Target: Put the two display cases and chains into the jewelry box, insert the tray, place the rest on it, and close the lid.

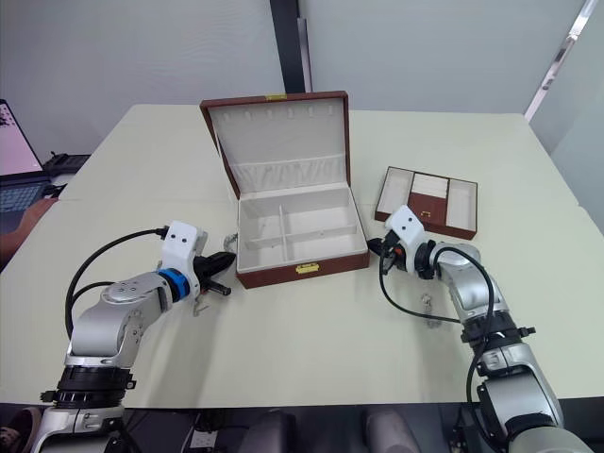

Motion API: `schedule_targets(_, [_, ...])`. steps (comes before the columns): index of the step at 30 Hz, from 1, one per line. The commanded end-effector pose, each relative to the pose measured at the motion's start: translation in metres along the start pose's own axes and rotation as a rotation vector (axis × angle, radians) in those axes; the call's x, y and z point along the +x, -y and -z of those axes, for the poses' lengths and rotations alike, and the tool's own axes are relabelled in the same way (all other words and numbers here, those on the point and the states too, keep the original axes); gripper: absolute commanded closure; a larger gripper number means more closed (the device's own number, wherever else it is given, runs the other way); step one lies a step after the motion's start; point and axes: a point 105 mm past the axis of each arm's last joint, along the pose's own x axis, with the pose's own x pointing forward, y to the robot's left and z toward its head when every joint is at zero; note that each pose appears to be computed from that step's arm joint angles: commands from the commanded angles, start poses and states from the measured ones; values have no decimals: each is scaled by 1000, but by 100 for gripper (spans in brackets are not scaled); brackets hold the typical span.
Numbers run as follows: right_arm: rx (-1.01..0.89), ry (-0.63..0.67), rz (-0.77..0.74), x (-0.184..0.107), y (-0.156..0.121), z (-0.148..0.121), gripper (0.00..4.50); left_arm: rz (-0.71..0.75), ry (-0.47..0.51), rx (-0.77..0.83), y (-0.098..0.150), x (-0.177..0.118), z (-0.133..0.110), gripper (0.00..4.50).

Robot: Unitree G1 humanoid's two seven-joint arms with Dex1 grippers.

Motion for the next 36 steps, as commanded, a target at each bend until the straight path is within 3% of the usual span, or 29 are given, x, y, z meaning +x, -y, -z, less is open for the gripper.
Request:
schedule_targets(1, [-30, 54, -24, 0, -8, -16, 447, 32, 17, 18, 8, 4, -6, 450])
schedule_targets(15, [-2, 55, -105, -13, -31, -12, 447, 89, 17, 30, 20, 14, -6, 450])
schedule_targets(36, [32, 54, -98, -16, -40, -9, 447, 102, 14, 60, 14, 18, -10, 450])
